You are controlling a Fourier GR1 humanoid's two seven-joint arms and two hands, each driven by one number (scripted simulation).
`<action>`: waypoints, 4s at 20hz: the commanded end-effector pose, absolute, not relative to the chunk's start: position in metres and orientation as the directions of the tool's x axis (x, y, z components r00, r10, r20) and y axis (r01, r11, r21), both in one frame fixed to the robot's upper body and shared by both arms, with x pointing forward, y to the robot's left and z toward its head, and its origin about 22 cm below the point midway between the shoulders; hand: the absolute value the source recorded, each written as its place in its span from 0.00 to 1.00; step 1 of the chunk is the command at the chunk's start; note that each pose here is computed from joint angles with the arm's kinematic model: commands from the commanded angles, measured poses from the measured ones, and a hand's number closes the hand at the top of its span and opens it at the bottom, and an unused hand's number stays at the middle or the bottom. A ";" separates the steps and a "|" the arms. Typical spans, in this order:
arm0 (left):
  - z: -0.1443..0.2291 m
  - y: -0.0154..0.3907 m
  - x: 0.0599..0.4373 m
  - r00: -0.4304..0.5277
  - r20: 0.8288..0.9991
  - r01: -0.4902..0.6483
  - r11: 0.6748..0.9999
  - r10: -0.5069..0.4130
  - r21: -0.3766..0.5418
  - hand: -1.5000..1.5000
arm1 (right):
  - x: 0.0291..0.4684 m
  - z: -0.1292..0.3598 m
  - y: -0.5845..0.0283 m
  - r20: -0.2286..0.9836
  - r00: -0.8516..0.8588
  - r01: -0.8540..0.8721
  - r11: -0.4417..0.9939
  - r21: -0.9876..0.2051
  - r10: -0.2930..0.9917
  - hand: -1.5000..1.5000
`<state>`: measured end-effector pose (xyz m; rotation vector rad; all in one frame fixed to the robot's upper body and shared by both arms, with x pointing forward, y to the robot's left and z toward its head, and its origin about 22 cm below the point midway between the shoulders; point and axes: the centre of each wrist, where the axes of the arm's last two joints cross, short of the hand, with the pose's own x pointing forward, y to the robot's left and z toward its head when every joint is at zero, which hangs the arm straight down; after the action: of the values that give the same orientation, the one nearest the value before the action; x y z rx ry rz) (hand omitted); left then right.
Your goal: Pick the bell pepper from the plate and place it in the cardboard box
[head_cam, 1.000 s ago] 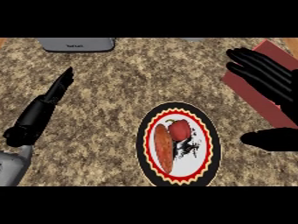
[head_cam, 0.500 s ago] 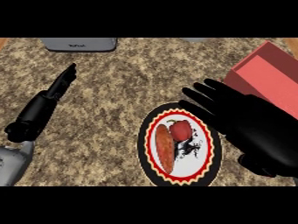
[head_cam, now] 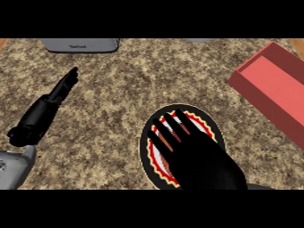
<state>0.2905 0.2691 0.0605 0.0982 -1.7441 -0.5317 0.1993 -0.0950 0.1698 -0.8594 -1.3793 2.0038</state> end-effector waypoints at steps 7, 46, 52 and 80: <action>0.056 0.280 0.297 -0.246 0.914 0.227 0.898 -0.322 0.377 0.50 | 0.191 0.157 -0.039 -0.226 -0.571 -0.174 -0.385 -0.906 0.790 0.00; 0.066 0.262 0.292 -0.258 0.899 0.209 0.888 -0.354 0.409 0.50 | 0.255 0.053 -0.058 -0.388 -0.437 -0.100 -0.472 -0.876 0.812 0.00; 0.072 0.261 0.286 -0.256 0.908 0.237 0.889 -0.331 0.391 0.50 | 0.256 0.022 -0.083 -0.334 -0.462 -0.162 -0.448 -0.879 0.822 0.00; 0.059 0.282 0.295 -0.244 0.911 0.217 0.897 -0.333 0.386 0.50 | 0.328 0.117 -0.127 0.123 -0.459 0.008 0.142 -0.990 0.880 1.00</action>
<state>0.2910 0.2747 0.0667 0.0919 -1.7487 -0.5275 0.3322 -0.1228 0.0748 -0.8119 -1.5345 1.4537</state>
